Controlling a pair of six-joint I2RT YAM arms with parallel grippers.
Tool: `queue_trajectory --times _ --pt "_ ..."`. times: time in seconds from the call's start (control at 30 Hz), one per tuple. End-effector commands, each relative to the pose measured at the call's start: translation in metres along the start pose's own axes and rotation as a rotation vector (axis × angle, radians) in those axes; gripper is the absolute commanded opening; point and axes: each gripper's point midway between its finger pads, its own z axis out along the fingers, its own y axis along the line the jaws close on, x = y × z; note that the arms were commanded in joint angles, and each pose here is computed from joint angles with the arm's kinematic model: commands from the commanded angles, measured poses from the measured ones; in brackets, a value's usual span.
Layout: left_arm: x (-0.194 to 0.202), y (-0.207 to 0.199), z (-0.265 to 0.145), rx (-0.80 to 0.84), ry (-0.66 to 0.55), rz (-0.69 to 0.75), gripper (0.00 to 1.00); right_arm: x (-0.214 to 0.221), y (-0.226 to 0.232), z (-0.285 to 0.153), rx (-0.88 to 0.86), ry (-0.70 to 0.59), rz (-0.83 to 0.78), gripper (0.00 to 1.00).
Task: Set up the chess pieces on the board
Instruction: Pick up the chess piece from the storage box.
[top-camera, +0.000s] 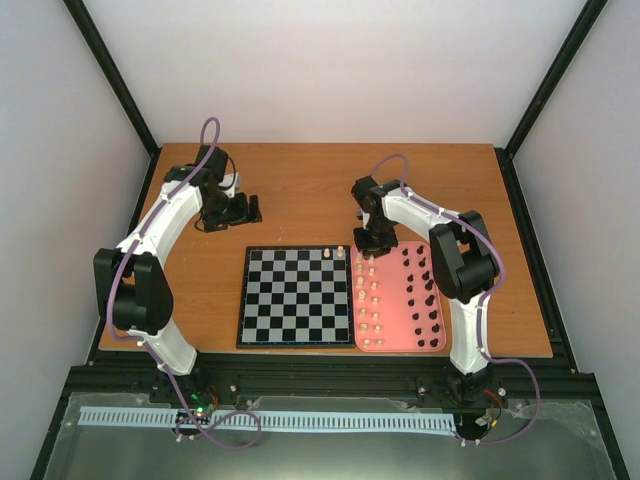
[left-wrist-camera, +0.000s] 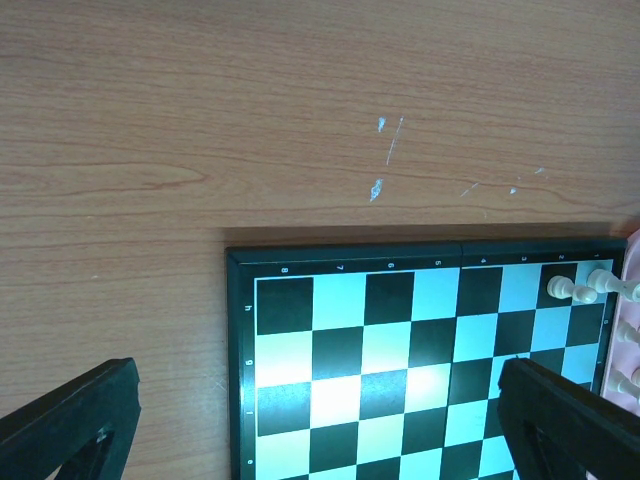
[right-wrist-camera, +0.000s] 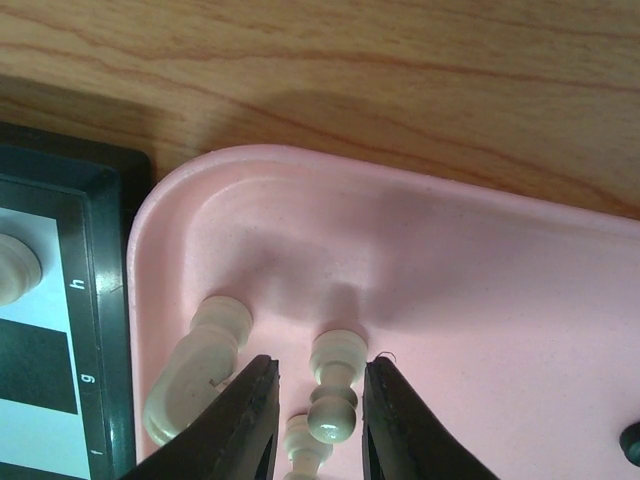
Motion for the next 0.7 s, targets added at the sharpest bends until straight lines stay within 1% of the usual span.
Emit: queue_trajectory --times 0.0,0.4,0.67 --pt "-0.0010 -0.0031 -0.0007 0.011 -0.007 -0.014 1.00 0.0021 0.0023 -0.0018 -0.011 0.000 -0.002 0.25" --pt "-0.0017 -0.0036 0.0002 0.013 -0.006 -0.015 1.00 0.0073 -0.0009 -0.0012 0.001 0.009 0.000 0.21" --pt "-0.0013 -0.0030 0.0009 0.011 -0.005 -0.015 1.00 0.0042 -0.0027 -0.0061 0.016 -0.006 0.003 0.10"
